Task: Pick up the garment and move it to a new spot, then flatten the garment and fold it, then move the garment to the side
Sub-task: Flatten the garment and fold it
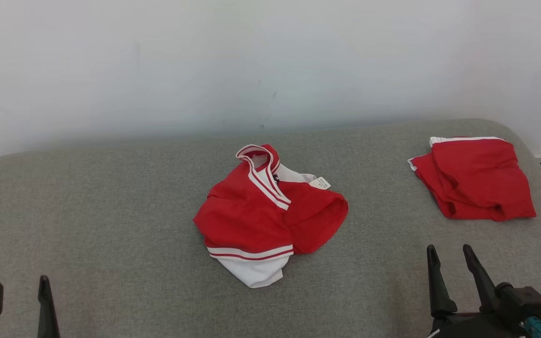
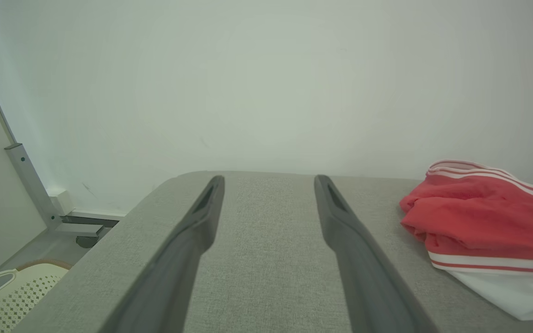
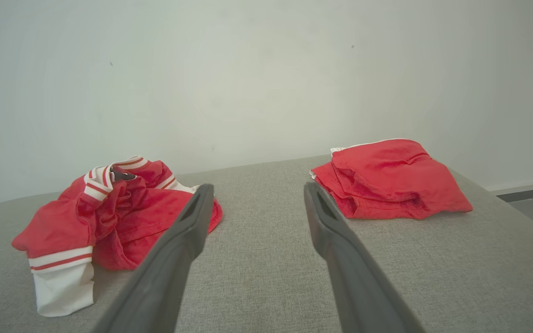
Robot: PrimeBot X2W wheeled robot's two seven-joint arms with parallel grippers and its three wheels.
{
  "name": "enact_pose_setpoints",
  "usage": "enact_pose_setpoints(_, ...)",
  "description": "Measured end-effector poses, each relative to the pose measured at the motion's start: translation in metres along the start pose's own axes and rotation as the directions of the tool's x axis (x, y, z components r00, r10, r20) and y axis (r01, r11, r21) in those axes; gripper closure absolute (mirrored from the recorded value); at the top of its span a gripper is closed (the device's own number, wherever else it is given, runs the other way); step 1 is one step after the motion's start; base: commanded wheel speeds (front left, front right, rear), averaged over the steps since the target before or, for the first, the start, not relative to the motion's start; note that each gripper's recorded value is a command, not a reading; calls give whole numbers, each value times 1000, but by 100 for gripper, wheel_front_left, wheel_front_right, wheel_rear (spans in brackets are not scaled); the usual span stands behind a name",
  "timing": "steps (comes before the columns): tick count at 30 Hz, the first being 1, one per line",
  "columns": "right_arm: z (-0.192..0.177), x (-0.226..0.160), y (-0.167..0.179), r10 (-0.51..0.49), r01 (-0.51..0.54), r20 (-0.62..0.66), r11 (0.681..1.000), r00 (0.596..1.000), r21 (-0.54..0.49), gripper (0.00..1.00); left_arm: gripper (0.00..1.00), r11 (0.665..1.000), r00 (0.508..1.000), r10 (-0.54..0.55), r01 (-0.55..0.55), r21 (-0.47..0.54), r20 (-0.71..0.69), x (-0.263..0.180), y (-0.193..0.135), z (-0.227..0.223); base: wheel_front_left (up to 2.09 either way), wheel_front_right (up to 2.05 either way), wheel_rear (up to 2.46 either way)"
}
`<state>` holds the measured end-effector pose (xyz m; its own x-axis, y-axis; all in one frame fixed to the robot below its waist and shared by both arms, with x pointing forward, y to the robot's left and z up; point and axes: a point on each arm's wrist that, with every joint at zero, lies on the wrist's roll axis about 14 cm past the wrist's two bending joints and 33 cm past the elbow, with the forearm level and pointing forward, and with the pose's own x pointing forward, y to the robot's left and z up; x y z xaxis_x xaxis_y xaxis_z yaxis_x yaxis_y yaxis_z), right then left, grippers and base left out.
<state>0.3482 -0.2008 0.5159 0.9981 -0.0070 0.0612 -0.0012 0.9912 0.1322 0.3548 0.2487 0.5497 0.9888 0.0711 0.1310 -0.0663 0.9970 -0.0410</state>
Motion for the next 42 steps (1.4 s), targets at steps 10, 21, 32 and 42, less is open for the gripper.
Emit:
enact_pose_setpoints(10,-3,3,6,19,-19,-14,1000,1000,3,0,0,1000,999,10,-10,-5,-30,-2,1,-11,0,0,0)
enact_pose_setpoints(21,-4,2,7,19,-19,-20,1000,1000,4,0,0,999,998,31,-29,31,-56,-3,7,-18,0,0,0)
enact_pose_setpoints(32,-5,2,6,19,-19,-24,1000,1000,6,0,0,998,998,34,-30,62,-55,-3,9,-17,0,0,0)
enact_pose_setpoints(42,-8,3,6,17,-17,-29,1000,999,8,0,0,998,998,27,-24,56,-60,1,5,-17,0,0,0)
